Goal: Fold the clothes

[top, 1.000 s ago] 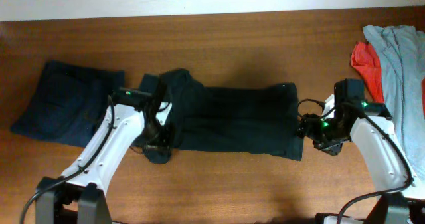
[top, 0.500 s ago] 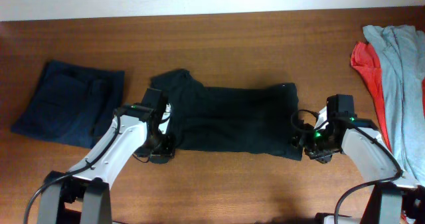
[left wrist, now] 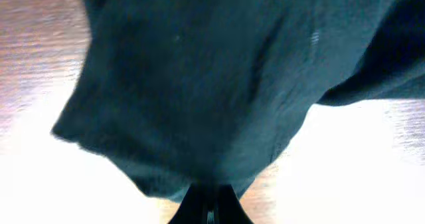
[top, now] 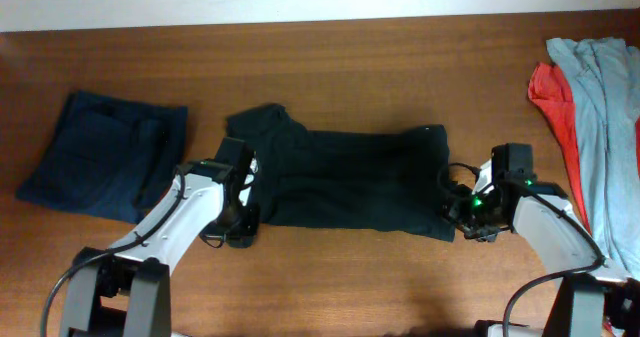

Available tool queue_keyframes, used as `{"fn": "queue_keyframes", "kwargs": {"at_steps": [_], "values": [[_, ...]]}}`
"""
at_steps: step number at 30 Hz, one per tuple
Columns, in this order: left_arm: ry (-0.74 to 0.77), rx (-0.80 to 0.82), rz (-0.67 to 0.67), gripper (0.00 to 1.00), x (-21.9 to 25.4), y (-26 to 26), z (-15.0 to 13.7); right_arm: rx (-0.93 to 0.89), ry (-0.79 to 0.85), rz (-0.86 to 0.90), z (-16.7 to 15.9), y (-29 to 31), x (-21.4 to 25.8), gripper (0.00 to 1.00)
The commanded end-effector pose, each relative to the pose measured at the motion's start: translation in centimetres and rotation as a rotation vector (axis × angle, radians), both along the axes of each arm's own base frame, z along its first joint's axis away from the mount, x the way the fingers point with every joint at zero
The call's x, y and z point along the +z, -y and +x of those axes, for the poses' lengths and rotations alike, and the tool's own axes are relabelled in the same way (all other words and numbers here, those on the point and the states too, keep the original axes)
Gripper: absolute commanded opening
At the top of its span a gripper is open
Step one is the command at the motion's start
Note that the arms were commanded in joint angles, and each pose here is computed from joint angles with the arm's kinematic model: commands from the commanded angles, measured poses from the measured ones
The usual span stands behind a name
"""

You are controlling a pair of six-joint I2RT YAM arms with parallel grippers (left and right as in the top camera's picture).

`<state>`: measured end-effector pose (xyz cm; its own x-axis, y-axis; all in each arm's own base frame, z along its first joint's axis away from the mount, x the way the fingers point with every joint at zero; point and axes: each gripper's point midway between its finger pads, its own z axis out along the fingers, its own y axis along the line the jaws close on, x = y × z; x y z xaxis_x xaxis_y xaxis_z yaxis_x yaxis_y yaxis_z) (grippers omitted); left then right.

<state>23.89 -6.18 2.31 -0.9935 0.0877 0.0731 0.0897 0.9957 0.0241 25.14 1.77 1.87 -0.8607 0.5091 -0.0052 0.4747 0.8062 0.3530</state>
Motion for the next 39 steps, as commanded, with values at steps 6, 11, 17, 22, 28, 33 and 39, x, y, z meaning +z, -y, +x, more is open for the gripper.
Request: {"fn": "queue_keyframes", "kwargs": {"at_steps": [6, 11, 17, 22, 28, 33, 39], "values": [[0.082, -0.039, 0.075, 0.01, 2.7, -1.3, 3.2, -0.093, -0.118, 0.055, -3.0, -0.8, -1.7, 0.65], [0.112, -0.042, 0.129, 0.01, 3.3, -2.2, 4.0, -0.119, -0.051, 0.000, -1.5, 0.2, -2.2, 0.46], [0.063, 0.003, 0.210, 0.01, 3.7, -4.6, 2.9, -0.098, 0.019, -0.052, 0.4, 1.3, -1.4, 0.04], [0.032, 0.152, 0.217, 0.00, 4.1, -7.9, 2.5, -0.102, -0.025, -0.255, 0.8, 4.8, 0.6, 0.04], [0.048, 0.250, 0.213, 0.03, 4.8, -10.2, 3.1, -0.111, -0.085, -0.352, 0.0, 6.5, 1.7, 0.04], [0.045, 0.247, 0.215, 0.33, 5.0, -10.2, 3.0, -0.106, -0.151, -0.392, -1.6, 7.1, 1.6, 0.05], [0.063, 0.248, 0.206, 0.35, 5.2, -10.1, 3.6, -0.102, -0.165, -0.410, -2.0, 7.3, 1.7, 0.49]]}}
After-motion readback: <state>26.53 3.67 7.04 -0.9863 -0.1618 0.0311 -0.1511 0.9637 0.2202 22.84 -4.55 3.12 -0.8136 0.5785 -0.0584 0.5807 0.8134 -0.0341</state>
